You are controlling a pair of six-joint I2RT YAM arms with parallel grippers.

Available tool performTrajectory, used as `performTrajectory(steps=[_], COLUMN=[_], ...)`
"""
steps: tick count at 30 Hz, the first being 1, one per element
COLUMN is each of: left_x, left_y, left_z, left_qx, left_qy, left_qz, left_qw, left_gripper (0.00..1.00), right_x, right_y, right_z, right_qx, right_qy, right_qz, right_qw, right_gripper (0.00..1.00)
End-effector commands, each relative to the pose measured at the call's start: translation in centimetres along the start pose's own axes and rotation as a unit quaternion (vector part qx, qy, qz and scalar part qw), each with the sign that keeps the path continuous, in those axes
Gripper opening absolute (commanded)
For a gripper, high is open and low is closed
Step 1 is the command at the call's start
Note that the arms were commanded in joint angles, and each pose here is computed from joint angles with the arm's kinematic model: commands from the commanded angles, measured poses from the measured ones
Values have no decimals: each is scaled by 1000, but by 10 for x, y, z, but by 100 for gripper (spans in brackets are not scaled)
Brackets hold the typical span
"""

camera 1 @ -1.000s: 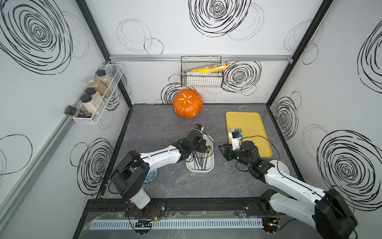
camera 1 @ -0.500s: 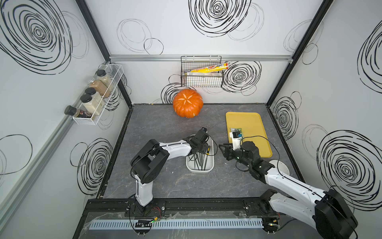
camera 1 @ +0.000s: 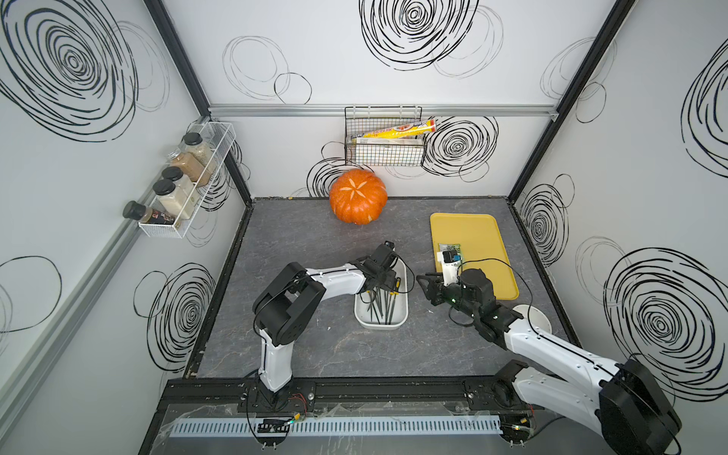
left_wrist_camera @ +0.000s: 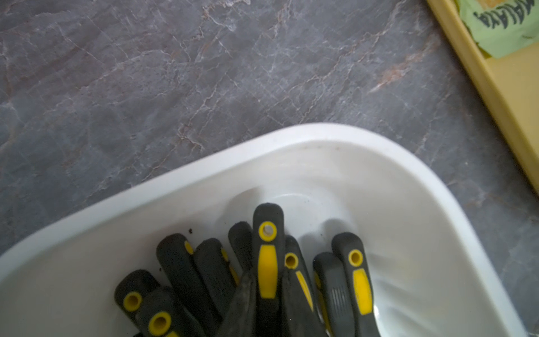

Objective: Take the file tool out of the storage box
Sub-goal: Pick up the file tool from the storage box.

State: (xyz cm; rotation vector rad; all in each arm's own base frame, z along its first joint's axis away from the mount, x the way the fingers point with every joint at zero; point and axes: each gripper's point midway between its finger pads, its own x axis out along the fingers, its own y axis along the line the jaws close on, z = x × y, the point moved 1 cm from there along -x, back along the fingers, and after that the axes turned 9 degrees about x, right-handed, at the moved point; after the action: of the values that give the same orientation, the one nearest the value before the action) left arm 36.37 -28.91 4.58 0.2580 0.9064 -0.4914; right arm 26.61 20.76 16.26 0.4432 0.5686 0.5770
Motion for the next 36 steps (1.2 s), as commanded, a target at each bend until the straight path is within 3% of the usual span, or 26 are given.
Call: performTrajectory(steps=[1, 4, 7, 10, 14, 17, 21, 30, 36], left_x=[-35, -70, -103, -138, -182, -197, -205, -210, -209], left_y=[3, 9, 6, 0, -16, -28, -42, -52, -60], left_z=[25, 40, 53, 61, 63, 61, 59, 55, 53], left_qx=[-21, -50, -79, -97, -105, -98, -83, -75, -71], left_qy=[-58, -124, -184, -252, -319, -335, -346, -353, -351], left_qz=[-4, -18, -80, -151, -252, -303, -353, -385, -393], left_qw=[998, 991, 976, 951, 907, 887, 865, 850, 847], left_gripper=[0, 0, 0, 0, 0, 0, 0, 0, 0], right_x=[0, 2, 7, 8, -4, -14, -12, -4, -3], right_y=[5, 14, 28, 51, 88, 105, 110, 106, 111], right_z=[4, 2, -6, -16, -23, -25, -31, -35, -38], right_qx=[-4, -7, -7, -7, -13, -4, 11, 7, 14], right_qy=[-11, -3, 23, 56, 91, 107, 127, 126, 133], right_qz=[11, 40, 86, 160, 281, 338, 362, 350, 375], right_qw=[1000, 999, 996, 985, 955, 935, 923, 928, 917], right_gripper=[41, 40, 41, 41, 42, 44, 45, 42, 40])
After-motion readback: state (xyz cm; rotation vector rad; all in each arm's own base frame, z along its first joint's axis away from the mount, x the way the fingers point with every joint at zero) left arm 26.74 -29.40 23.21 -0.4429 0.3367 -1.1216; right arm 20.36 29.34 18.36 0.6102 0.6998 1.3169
